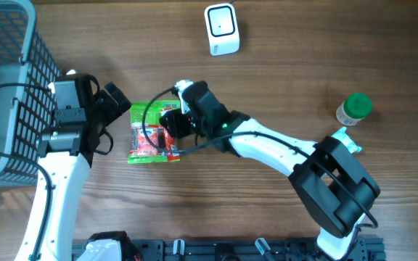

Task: Scan the item barcode
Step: 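Move the right gripper over the item cluster and grasp a red stick pack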

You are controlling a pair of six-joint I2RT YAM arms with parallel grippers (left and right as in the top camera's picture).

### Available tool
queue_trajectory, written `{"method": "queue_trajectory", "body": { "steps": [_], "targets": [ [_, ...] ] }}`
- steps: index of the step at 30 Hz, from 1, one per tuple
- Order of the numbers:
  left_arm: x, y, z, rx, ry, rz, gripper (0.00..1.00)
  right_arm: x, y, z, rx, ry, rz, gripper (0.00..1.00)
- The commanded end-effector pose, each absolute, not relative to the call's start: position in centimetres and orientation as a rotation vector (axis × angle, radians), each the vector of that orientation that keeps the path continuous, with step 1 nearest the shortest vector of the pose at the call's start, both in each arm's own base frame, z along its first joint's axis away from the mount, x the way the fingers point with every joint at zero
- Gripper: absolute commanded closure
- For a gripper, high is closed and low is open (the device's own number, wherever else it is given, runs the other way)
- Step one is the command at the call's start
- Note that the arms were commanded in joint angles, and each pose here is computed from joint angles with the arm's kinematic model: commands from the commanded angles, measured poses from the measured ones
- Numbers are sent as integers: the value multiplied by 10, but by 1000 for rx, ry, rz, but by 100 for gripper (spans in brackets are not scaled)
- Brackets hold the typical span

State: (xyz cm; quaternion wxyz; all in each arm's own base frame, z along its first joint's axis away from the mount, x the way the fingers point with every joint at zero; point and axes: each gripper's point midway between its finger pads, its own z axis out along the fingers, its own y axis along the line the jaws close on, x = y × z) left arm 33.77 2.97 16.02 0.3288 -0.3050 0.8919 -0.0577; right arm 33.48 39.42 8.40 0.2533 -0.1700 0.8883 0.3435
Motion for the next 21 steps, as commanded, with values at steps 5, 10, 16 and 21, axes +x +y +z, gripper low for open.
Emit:
{"method": "queue_trajectory", "body": {
  "steps": [5,10,16,21],
  "targets": [
    [338,33,161,-798,2329,-134,0,351,402,93,-503,2361,891,53],
    [338,33,161,-798,2329,-134,0,353,398,64,-505,2406,822,53],
    [338,33,161,-798,2329,-134,0,352,397,43,-518,2439,800,52],
    [338,33,161,-798,2329,-134,0,351,395,34,-516,2462,791,53]
  ]
}}
